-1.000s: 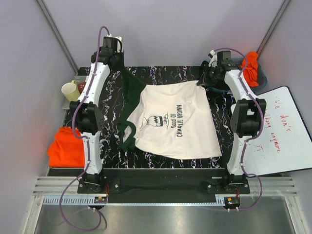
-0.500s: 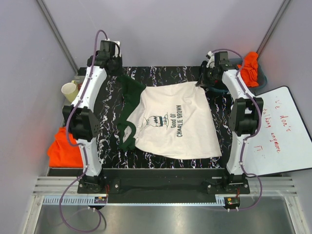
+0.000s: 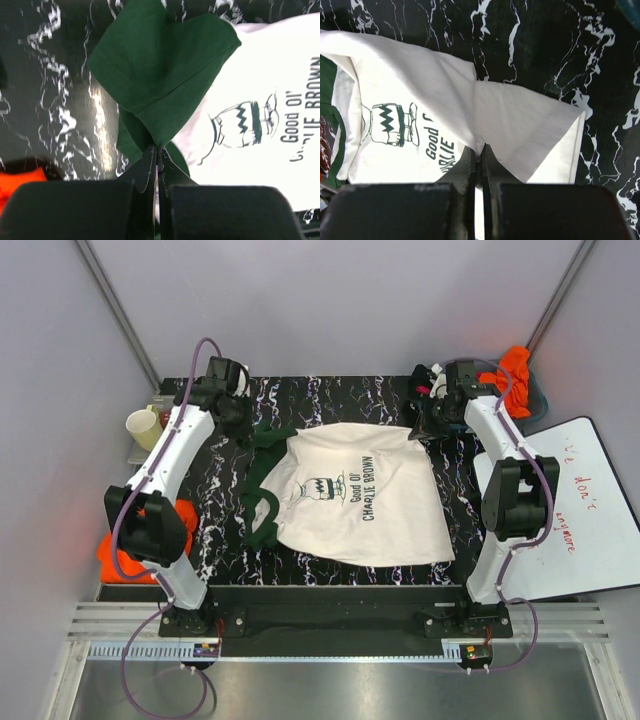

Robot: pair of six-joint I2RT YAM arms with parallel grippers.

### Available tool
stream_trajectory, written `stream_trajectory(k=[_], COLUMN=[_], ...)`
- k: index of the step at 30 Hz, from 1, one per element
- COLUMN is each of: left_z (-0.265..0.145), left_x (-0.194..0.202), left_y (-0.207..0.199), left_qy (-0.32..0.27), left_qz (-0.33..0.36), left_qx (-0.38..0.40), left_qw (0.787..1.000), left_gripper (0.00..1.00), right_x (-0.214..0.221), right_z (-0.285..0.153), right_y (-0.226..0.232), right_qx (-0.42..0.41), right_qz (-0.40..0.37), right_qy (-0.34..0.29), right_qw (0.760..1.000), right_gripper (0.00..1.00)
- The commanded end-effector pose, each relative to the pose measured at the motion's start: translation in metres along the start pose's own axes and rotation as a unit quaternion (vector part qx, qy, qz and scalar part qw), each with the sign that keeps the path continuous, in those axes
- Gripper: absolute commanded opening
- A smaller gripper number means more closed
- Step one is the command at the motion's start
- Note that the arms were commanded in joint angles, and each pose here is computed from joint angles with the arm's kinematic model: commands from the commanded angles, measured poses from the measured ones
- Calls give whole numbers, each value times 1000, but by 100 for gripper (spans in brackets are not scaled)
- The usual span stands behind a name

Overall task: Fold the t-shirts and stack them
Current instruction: Flatten the tshirt out

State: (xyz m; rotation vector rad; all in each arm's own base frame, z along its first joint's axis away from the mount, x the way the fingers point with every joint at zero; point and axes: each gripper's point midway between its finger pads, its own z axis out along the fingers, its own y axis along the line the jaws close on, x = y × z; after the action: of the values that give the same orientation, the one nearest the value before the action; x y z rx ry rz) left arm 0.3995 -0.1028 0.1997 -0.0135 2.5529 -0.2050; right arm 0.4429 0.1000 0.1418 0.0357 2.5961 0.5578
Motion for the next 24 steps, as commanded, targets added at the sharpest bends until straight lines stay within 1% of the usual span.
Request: stream_trajectory(k=[1, 2, 4, 5, 7, 8, 10, 11, 13, 14, 16, 17, 19, 21, 22, 24], left_z=[-44, -59, -77, -92, -106, -123, -138, -165, -185, -207, -219, -237, -253, -276, -299, -319], left_x=[-23, -39, -57, -73, -88, -105, -122, -140, -156, -168, -179, -187, -194, -201, -204, -205], left_y=[6, 5, 9, 7, 8, 3, 0, -4, -4, -6, -7, -9, -12, -19, -21, -26], left_qy=[-71, -100, -134, -163, -193, -225, -253, -291, -324, -354, -375, -397, -421, -450, -479, -502], left_qz=[-22, -23, -29, -38, -48, -53, -55, -54, -56, -56, -57, -58, -56, -54, -55, -50], left_qx=[-21, -23, -40, -39, -42, -31, -27, -19, -22, -16, -14, -9, 1, 21, 33, 50], left_qw=[997, 994, 990, 985, 979, 972, 965, 955, 944, 934, 925, 916, 905, 891, 876, 862], left_gripper=[0, 0, 0, 0, 0, 0, 0, 0, 0, 0, 0, 0, 0, 0, 0, 0], right_x=[-6, -19, -35, -51, -68, -85, -100, -112, -124, -132, -139, -144, -147, -152, -152, -155], right_z=[-24, -34, -54, -69, -91, -116, -145, -166, -192, -208, -224, -234, -245, -266, -273, -296], right_y=[15, 23, 32, 41, 51, 62, 74, 84, 94, 101, 110, 116, 124, 135, 140, 151], right_qx=[-9, -14, -17, -22, -21, -26, -28, -34, -36, -40, -44, -49, -58, -70, -74, -84], right_qz=[-6, -8, -17, -27, -38, -48, -57, -64, -70, -72, -79, -84, -91, -100, -104, -112], right_qy=[-21, -42, -72, -100, -136, -173, -213, -243, -281, -303, -327, -339, -351, -374, -381, -405], right_qw=[1000, 999, 997, 994, 990, 983, 975, 967, 957, 949, 941, 936, 930, 919, 916, 904], right_gripper=[0, 0, 0, 0, 0, 0, 0, 0, 0, 0, 0, 0, 0, 0, 0, 0])
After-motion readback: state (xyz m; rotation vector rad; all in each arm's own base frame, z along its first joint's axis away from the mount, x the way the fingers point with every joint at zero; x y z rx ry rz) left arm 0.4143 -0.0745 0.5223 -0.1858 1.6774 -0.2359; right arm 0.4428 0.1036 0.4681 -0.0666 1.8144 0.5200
